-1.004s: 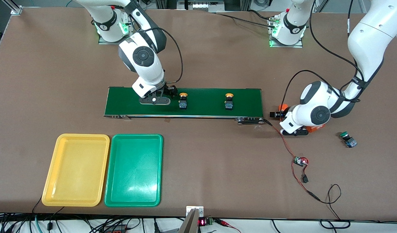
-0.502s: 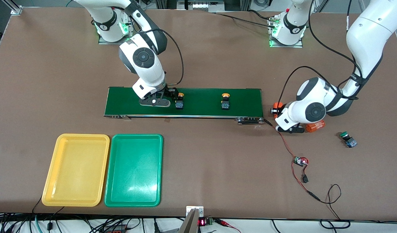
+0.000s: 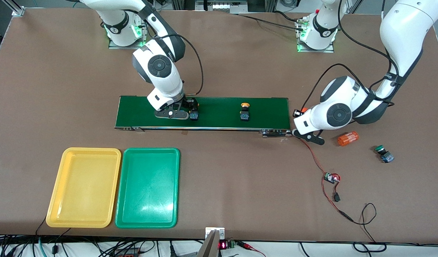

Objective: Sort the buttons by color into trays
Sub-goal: 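Set the orange cylinder on the belt with the left gripper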

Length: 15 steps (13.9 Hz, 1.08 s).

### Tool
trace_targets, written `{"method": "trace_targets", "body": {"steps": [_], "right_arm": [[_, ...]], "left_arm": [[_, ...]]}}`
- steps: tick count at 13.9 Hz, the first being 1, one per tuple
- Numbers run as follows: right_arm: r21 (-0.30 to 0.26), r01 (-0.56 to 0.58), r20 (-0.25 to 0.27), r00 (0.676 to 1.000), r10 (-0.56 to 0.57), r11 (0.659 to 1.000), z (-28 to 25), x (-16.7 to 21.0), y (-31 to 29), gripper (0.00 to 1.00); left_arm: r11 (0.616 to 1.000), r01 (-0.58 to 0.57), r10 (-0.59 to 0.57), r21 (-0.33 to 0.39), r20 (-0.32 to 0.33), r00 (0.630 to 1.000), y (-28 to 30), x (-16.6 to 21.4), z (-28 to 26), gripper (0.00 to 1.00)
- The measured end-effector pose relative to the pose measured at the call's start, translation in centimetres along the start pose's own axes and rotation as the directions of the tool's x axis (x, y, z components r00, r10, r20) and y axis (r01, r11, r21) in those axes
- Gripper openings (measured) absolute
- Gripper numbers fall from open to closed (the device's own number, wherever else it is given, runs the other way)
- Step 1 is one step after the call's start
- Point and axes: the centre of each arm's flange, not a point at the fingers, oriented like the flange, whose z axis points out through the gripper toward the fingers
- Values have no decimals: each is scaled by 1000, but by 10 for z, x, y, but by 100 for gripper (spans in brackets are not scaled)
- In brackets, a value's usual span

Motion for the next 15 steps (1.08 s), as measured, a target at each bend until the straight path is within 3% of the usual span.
{"method": "trace_targets", "body": {"steps": [4, 6, 8, 11, 12, 13, 15], "right_arm": [[-7, -1, 16, 1000, 2, 1000, 10, -2, -1, 100], [-11, 1, 26, 1000, 0, 1000, 17, -3, -3, 100], [-10, 2, 29, 1000, -2, 1000, 19, -4, -6, 100], [-10, 3, 31, 1000, -2, 1000, 21, -3, -7, 100], [-10, 3, 32, 999, -2, 1000, 22, -3, -7, 100], [-13, 5, 32, 999, -5, 1000, 23, -3, -7, 92], [-26, 23, 21, 1000, -22, 999, 24, -3, -7, 89]], "left_arm": [[974, -217, 216, 66, 16, 976, 89, -4, -6, 50], [926, -338, 339, 168, 22, 940, 141, -6, 0, 50], [853, -462, 466, 244, 43, 884, 169, -8, 4, 50], [754, -605, 608, 255, 78, 790, 163, -1, 1, 50], [737, -629, 630, 249, 85, 772, 158, 2, 0, 50], [722, -647, 647, 246, 92, 757, 153, 4, 1, 50], [689, -681, 678, 246, 114, 727, 146, 7, 7, 50]]}}
